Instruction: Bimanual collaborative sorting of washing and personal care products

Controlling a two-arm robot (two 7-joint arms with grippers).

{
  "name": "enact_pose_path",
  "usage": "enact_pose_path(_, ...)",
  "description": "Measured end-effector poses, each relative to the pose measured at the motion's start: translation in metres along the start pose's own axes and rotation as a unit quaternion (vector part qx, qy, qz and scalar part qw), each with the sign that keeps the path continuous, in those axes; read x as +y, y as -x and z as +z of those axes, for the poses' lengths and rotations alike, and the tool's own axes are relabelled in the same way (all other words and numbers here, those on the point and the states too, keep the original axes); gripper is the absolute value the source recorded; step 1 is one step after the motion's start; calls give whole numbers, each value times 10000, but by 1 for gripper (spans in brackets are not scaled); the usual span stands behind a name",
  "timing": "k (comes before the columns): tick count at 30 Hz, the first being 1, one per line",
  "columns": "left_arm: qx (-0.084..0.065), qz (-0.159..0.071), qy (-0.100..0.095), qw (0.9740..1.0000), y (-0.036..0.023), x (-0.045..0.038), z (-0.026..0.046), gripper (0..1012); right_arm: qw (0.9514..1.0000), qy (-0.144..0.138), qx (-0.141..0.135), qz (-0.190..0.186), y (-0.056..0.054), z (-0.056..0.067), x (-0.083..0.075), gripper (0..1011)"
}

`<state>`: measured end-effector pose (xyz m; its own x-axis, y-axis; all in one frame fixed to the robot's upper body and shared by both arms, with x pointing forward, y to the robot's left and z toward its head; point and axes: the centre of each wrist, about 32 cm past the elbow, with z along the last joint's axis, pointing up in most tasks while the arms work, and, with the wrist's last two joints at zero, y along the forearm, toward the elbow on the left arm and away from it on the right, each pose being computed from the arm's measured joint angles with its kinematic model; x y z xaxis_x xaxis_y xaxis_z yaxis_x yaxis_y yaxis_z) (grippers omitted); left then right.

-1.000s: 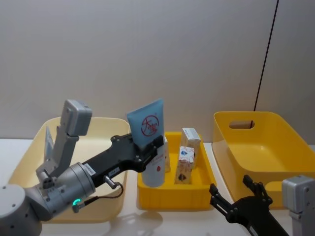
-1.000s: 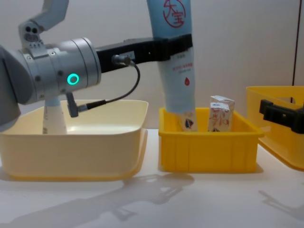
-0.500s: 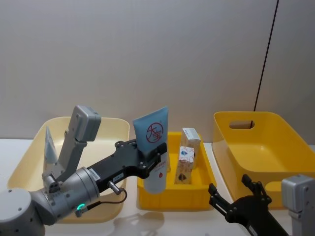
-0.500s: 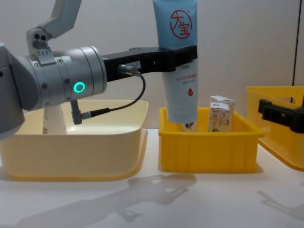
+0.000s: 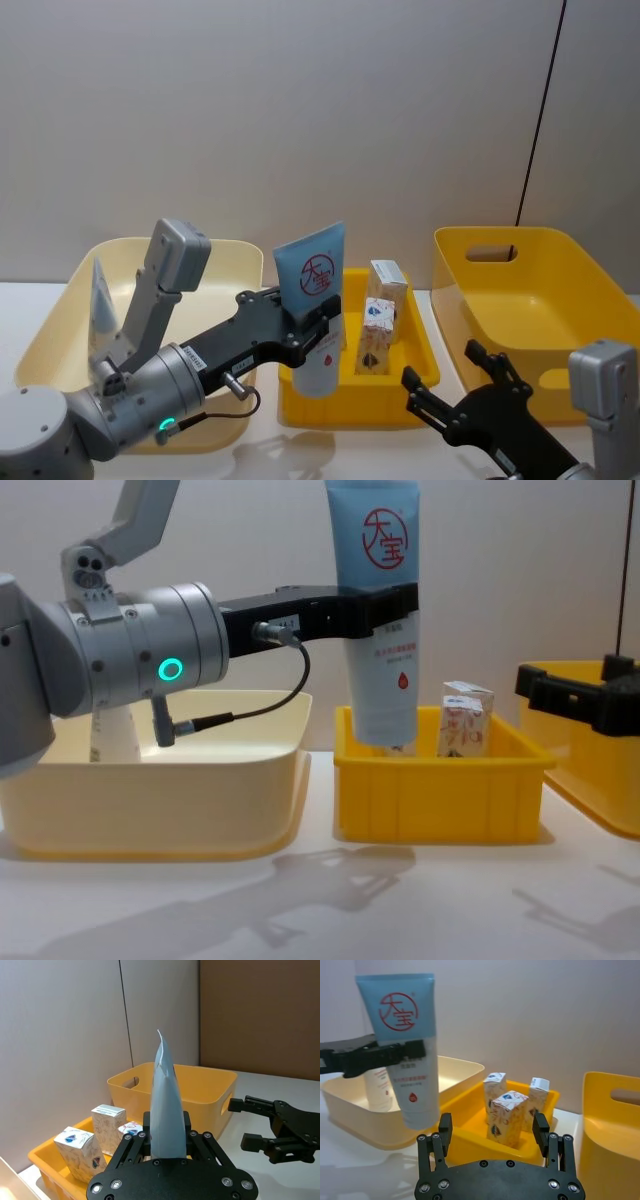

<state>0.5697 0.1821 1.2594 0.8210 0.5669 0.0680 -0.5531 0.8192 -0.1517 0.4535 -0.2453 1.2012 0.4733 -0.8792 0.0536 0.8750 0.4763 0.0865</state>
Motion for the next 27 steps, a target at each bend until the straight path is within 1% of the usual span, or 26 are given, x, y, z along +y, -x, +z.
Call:
enact_pose_path(8,-7,-1,-12,10000,3,-1,-3,294,9989,-73,34,465,-63,71,32,1001)
enact_pose_path(13,-10,0,-17,10000,4,-1,-4,294,9963,-92,55,852,-109,117,78,1001)
enact_pose_path(14,-10,0,-17,10000,4,-1,-4,292,9952,-94,54,971,-124,130,102,1001)
enact_pose_path(20,-12,1,-20,10000,6,-2,-5,294,9906,-61,37,1367,-162,160,223,1001)
enact_pose_path(23,-12,1,-20,10000,6,-3,-6,292,9887,-23,15,1501,-163,166,296,1001)
enact_pose_path(27,-12,1,-20,10000,7,-3,-6,294,9878,15,-21,1559,-151,172,374,1001)
